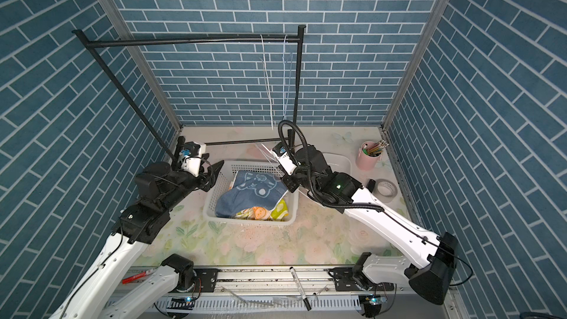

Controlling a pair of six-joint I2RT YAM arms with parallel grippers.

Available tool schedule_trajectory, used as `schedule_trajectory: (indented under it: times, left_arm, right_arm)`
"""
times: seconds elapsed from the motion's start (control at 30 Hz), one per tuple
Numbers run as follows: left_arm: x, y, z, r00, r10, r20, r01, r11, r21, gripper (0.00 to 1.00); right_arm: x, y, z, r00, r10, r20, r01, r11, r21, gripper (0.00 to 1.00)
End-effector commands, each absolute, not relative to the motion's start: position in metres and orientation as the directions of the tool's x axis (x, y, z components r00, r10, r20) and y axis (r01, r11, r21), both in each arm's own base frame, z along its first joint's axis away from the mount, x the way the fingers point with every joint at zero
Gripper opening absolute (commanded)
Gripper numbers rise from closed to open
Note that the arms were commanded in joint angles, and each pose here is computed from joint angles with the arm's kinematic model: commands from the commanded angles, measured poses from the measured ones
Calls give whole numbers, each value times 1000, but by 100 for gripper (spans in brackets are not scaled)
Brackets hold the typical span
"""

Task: Remove the clothespins securing towels to the hanger
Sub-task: Place the towel in the basket, then place the hanger on the clothesline.

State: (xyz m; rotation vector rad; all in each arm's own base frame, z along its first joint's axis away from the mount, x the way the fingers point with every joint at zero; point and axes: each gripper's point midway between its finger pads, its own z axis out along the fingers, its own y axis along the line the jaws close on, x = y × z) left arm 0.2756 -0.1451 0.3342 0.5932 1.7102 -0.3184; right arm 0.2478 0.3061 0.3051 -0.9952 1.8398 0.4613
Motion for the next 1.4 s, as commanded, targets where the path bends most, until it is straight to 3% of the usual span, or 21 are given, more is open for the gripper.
schedule_trajectory:
  times: [0.0, 0.07, 0.17, 0.6, 0.7, 0.97, 1.1, 1.13, 1.37]
  left_arm:
    - [254, -193, 339, 131, 375, -918, 729, 591, 345, 60]
    - [251, -211, 330, 246, 435, -866, 749, 482, 454, 62]
    - [260, -226, 324, 328, 452, -829, 747, 413, 521, 62]
    - [297, -263, 311, 452, 530, -717, 693, 298, 657, 58]
    - [300, -263, 312, 463, 540, -703, 681, 291, 672, 51]
    - [302, -261, 307, 466, 570, -676, 669, 273, 691, 15]
    - [301, -259, 307, 465, 582, -667, 664, 270, 697, 0]
    - [301, -258, 307, 465, 583, -666, 662, 270, 699, 0]
    - [297, -256, 308, 473, 589, -655, 661, 255, 706, 0]
  right_arm:
    - [238, 311, 319, -246, -384, -890, -820, 572, -21, 0]
    - [235, 312, 317, -258, -389, -885, -827, 562, -6, 0]
    - [233, 314, 315, -271, -383, -883, -832, 555, 15, 0]
    - [221, 329, 316, -326, -316, -891, -866, 479, 147, 0]
    - [223, 330, 315, -343, -298, -891, -860, 480, 171, 0]
    - [228, 332, 313, -375, -277, -885, -854, 476, 213, 0]
    - [229, 327, 312, -387, -290, -875, -849, 482, 216, 0]
    - [229, 324, 312, -390, -297, -872, -848, 484, 215, 0]
    - [205, 291, 296, -375, -450, -811, -873, 466, 145, 39]
